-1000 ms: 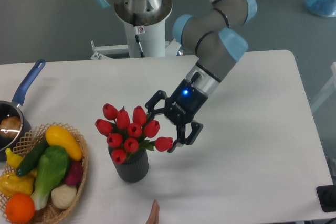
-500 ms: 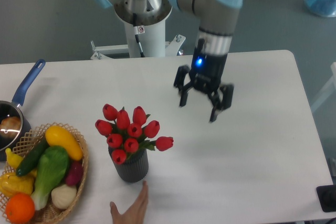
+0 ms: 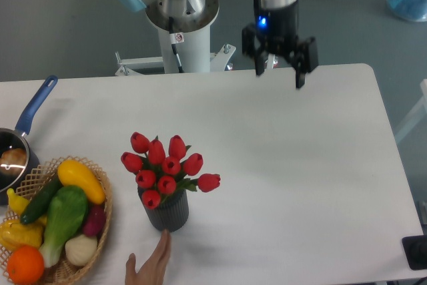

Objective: Insert the flowers into the vase

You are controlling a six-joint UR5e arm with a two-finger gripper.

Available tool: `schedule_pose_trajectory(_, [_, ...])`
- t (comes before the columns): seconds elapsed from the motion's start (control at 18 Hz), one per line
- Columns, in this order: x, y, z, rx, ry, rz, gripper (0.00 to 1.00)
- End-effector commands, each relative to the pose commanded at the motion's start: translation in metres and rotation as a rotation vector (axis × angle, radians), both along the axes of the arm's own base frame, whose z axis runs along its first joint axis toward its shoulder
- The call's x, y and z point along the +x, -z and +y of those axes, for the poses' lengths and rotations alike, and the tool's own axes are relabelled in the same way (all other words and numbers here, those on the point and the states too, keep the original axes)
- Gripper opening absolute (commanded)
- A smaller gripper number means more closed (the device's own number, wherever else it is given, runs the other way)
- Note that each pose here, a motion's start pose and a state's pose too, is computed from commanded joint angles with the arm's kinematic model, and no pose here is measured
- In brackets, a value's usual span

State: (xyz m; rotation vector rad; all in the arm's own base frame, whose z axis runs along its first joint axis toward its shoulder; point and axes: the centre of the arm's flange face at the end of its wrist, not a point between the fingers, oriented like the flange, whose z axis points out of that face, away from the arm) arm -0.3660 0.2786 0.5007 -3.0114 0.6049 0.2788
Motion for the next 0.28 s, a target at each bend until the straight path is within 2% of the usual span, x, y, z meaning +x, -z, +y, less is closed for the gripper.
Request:
schedule_pose_trajectory(0.11, [0.001,-0.005,-0.019,-0.041,0.045,0.008,1.00])
schedule_pose_trajectory(0.28, [0.002,-0.008,-0.023,-0.041,0.039,0.010,1.00])
